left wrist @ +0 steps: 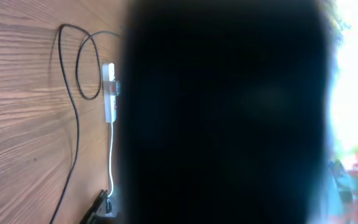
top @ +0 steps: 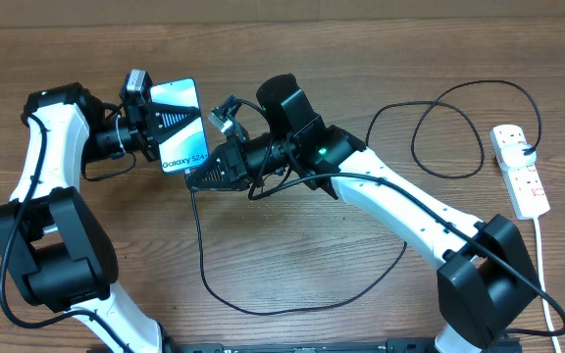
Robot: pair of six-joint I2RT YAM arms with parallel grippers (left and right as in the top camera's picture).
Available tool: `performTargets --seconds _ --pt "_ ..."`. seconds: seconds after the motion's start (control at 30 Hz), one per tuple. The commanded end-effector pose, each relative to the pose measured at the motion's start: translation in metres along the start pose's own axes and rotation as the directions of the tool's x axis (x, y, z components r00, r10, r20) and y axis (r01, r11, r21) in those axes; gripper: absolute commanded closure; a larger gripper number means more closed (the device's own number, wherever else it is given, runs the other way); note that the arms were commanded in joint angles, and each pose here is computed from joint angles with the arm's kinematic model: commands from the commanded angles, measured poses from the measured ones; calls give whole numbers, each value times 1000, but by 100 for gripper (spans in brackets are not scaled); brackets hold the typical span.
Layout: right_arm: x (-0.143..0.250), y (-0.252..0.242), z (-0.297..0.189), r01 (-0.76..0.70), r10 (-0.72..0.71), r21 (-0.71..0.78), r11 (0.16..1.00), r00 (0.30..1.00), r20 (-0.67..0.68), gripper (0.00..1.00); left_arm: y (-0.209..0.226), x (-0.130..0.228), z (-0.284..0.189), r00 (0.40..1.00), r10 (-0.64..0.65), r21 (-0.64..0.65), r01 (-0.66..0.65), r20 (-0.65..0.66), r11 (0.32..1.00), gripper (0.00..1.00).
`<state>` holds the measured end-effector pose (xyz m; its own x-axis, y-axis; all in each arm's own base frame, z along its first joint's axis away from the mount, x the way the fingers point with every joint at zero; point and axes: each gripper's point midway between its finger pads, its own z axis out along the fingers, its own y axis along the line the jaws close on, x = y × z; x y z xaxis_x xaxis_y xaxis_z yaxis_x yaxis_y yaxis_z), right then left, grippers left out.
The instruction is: Plug charger to phone and switch on socket
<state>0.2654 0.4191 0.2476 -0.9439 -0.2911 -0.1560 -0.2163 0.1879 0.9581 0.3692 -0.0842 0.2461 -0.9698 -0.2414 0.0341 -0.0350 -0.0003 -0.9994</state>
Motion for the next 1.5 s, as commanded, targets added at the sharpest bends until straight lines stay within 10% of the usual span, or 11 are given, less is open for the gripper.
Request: performTargets --seconds 0.0,0.07,0.37,0.6,0.87,1.03,1.23,1.47 --pt "-83 -32 -41 4 -79 197 980 924 373 96 -4 24 27 996 18 0 -18 -84 1000 96" --pt "-82 -32 -41 2 -76 196 981 926 369 96 -4 24 27 996 23 0 -23 -84 1000 96" --pt "-60 -26 -32 109 -147 166 980 960 238 28 -3 21 27 994 67 4 -66 -83 998 96" --pt "-36 -37 -33 131 -152 163 978 981 125 15 -1 17 26 990 114 3 -114 -81 993 96" --pt "-14 -81 -44 79 -106 328 941 992 65 15 40 -6 4 994 90 -218 -102 -65 971 96" --pt "-6 -143 -63 -11 -102 693 721 987 122 18 112 -30 -44 992 -70 -634 121 106 764 96" --pt "5 -162 -47 38 -176 825 564 982 75 95 137 -27 -70 984 -89 -771 177 155 612 96" --pt "15 -188 11 83 -214 842 533 976 39 89 152 -26 -95 974 -87 -847 224 208 482 96"
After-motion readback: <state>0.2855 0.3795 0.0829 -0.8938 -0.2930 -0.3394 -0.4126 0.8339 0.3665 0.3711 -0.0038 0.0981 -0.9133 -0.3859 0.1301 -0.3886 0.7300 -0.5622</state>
